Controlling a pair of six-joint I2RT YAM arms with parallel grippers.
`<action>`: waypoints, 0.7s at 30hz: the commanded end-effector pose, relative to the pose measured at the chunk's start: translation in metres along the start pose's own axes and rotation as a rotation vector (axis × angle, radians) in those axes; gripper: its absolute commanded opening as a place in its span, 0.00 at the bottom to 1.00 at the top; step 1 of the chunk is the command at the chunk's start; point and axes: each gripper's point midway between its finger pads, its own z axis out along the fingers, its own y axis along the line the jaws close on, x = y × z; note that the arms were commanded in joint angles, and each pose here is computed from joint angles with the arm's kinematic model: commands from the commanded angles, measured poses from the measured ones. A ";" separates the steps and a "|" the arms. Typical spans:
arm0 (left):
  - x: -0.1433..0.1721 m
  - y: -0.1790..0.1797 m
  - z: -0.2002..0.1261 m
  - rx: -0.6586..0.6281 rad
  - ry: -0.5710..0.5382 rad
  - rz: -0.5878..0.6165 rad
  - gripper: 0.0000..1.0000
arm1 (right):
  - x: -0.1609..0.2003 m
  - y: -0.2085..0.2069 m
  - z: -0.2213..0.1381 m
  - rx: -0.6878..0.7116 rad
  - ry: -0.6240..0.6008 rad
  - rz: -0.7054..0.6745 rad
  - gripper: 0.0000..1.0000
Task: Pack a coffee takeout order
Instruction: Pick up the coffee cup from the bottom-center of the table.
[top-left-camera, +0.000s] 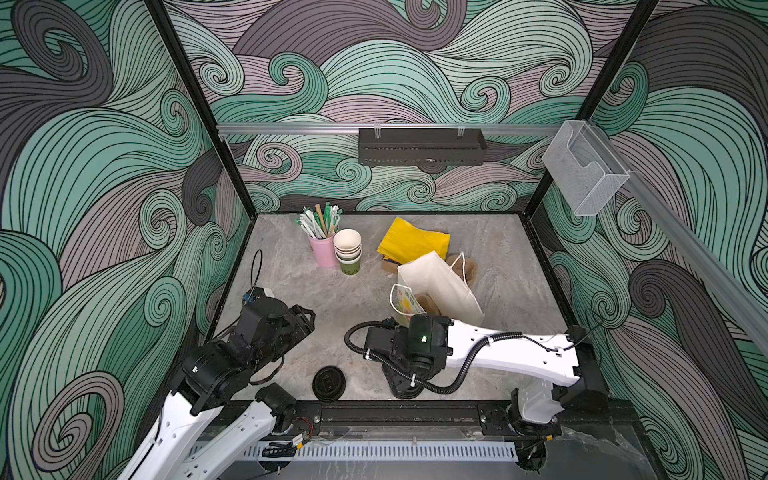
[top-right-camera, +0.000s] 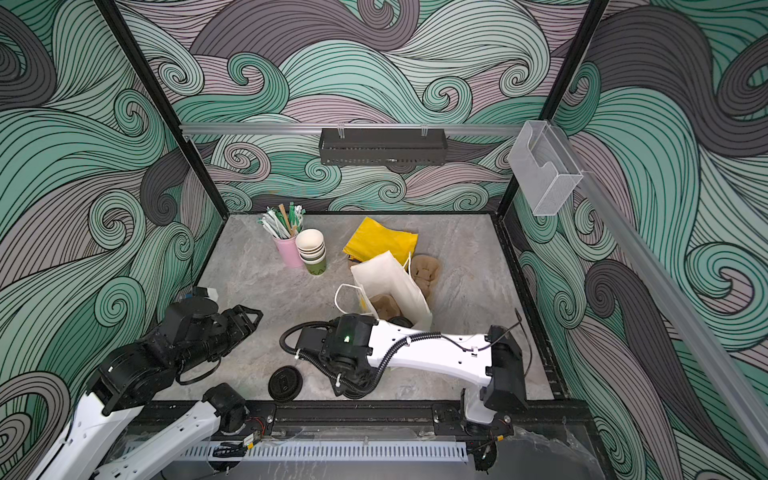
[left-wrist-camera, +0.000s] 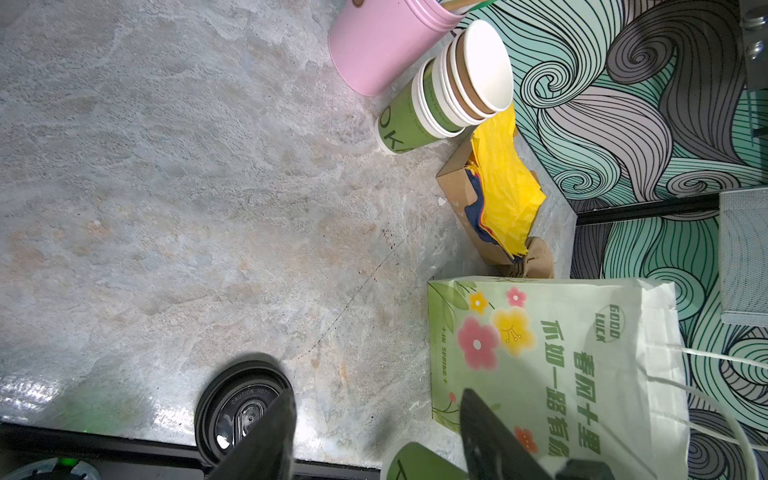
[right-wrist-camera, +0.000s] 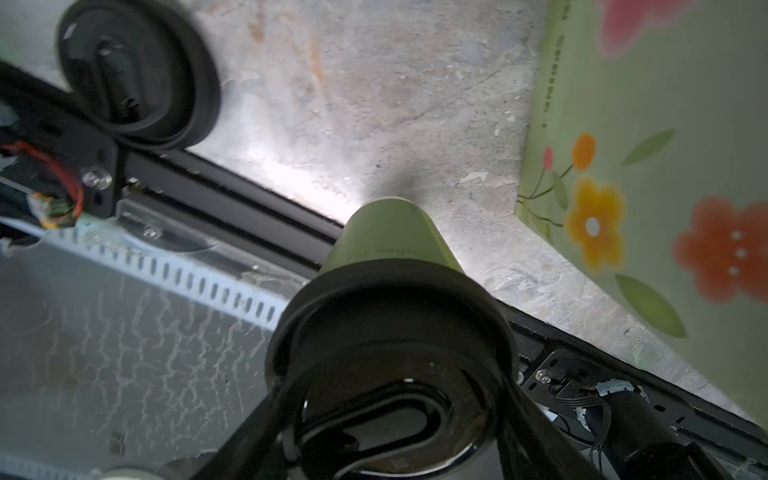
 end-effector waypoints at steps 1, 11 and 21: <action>-0.012 -0.004 -0.006 -0.016 -0.039 0.032 0.65 | 0.011 0.013 -0.018 0.006 0.021 -0.098 0.70; -0.041 0.000 -0.035 -0.080 -0.158 0.045 0.63 | 0.002 0.048 -0.072 -0.066 -0.070 -0.181 0.70; -0.042 0.004 -0.034 -0.104 -0.166 0.022 0.62 | -0.039 0.031 -0.063 0.011 -0.116 -0.071 0.70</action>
